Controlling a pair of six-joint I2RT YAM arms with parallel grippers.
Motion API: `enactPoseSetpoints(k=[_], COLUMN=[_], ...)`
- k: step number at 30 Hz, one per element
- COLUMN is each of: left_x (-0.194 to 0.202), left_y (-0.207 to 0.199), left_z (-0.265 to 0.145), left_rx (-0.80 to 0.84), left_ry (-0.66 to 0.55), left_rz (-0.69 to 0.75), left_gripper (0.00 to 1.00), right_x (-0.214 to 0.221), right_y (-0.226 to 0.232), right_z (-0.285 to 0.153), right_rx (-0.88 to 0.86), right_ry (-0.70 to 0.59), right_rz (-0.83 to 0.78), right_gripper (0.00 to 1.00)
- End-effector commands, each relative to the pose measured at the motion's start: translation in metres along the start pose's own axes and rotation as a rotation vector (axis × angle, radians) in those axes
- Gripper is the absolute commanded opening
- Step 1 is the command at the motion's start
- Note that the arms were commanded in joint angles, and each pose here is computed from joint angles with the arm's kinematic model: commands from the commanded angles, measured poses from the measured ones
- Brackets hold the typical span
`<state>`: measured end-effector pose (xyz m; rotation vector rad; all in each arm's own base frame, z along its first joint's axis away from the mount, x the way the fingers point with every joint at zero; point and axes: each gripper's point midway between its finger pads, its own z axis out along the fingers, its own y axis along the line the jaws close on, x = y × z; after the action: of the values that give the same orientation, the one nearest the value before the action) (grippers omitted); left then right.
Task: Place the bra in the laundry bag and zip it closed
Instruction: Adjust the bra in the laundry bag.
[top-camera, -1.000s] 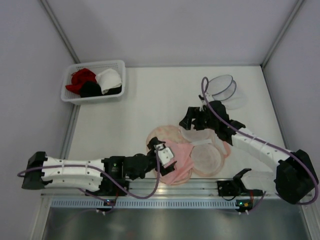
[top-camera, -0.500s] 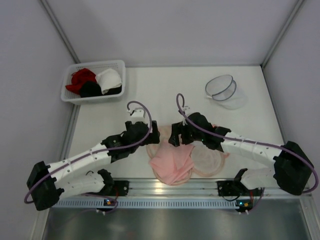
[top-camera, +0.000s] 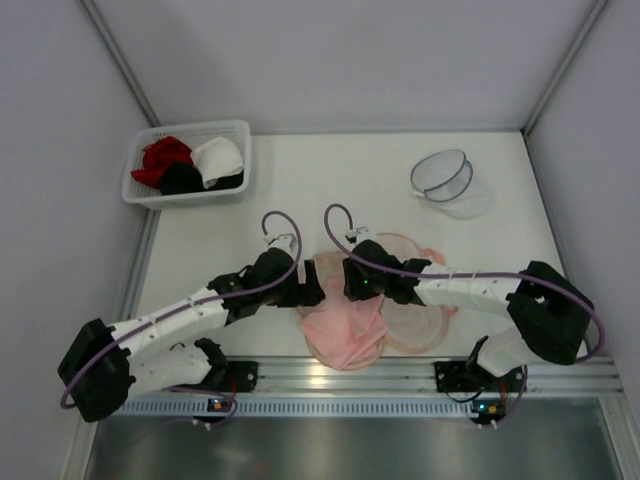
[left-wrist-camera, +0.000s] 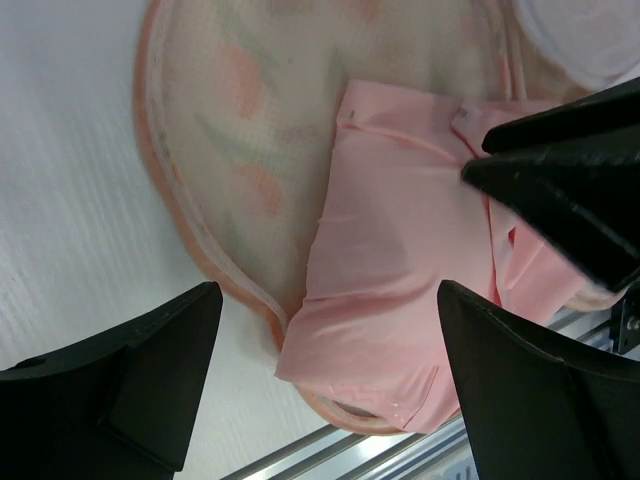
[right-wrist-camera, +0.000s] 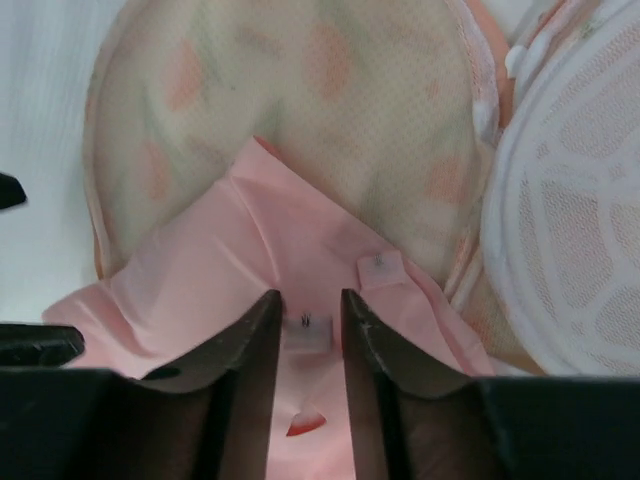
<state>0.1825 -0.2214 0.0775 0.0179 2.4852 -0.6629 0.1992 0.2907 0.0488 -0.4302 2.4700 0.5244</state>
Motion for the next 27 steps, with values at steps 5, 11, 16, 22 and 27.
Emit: enactPoseSetpoints(k=[5,11,16,22,27], left_x=[0.019,0.014,0.006,-0.002,-0.008], left_y=[-0.018,-0.030,-0.047,-0.066,-0.071], left_z=[0.008,0.020,0.030,0.034,0.041], left_rx=[0.127,0.142,0.197,0.251,0.250], left_ry=[0.104,0.124,0.121,0.135,0.136], left_rz=[0.061,0.082,0.087,0.119,0.134], left_gripper=[0.94,0.95,0.93,0.93,0.94], right_x=[-0.027,-0.043,-0.045,-0.018,0.010], right_y=[0.010,0.012,-0.001,-0.015,-0.019], right_z=[-0.006,-0.036,-0.064,-0.089,-0.094], right_rx=[0.004,-0.027,-0.012,-0.038,-0.036], right_ry=[-0.119,-0.230,-0.323,-0.361,-0.352], right_rz=[0.057,0.109,0.166,0.246,0.287], right_gripper=[0.00,0.00,0.00,0.00,0.00])
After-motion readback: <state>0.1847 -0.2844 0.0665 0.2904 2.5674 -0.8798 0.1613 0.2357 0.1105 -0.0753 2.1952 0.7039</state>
